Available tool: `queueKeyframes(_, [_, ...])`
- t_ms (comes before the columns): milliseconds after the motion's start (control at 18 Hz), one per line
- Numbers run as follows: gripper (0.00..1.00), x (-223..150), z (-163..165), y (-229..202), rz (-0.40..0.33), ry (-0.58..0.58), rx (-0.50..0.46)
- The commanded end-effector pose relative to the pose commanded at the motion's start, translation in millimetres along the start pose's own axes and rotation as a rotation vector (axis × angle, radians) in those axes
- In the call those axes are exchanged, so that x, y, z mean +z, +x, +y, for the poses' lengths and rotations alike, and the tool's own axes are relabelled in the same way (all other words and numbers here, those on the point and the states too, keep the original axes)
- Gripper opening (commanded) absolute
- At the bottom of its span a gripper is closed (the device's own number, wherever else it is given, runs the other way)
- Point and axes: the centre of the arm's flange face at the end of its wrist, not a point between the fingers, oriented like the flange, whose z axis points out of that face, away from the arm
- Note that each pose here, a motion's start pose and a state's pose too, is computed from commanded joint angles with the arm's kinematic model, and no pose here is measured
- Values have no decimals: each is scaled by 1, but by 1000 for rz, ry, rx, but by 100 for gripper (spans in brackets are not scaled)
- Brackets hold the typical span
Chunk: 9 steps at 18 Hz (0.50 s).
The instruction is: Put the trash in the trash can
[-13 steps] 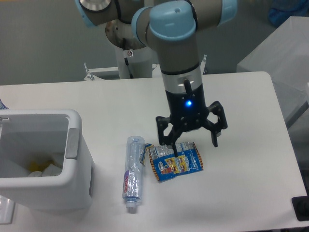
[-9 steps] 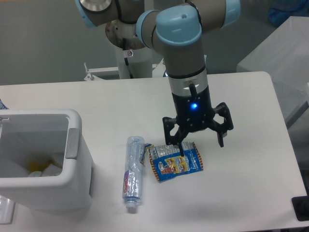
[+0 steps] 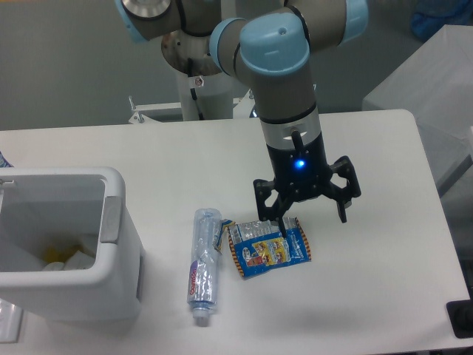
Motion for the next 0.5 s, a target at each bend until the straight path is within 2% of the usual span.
queueKeyframes(167, [100,27,-2,7,12,-23,0])
queueKeyframes(333, [100,59,-5,24,27,-37,-45])
queueKeyframes(500, [100,91,-7,49,56,-67,-20])
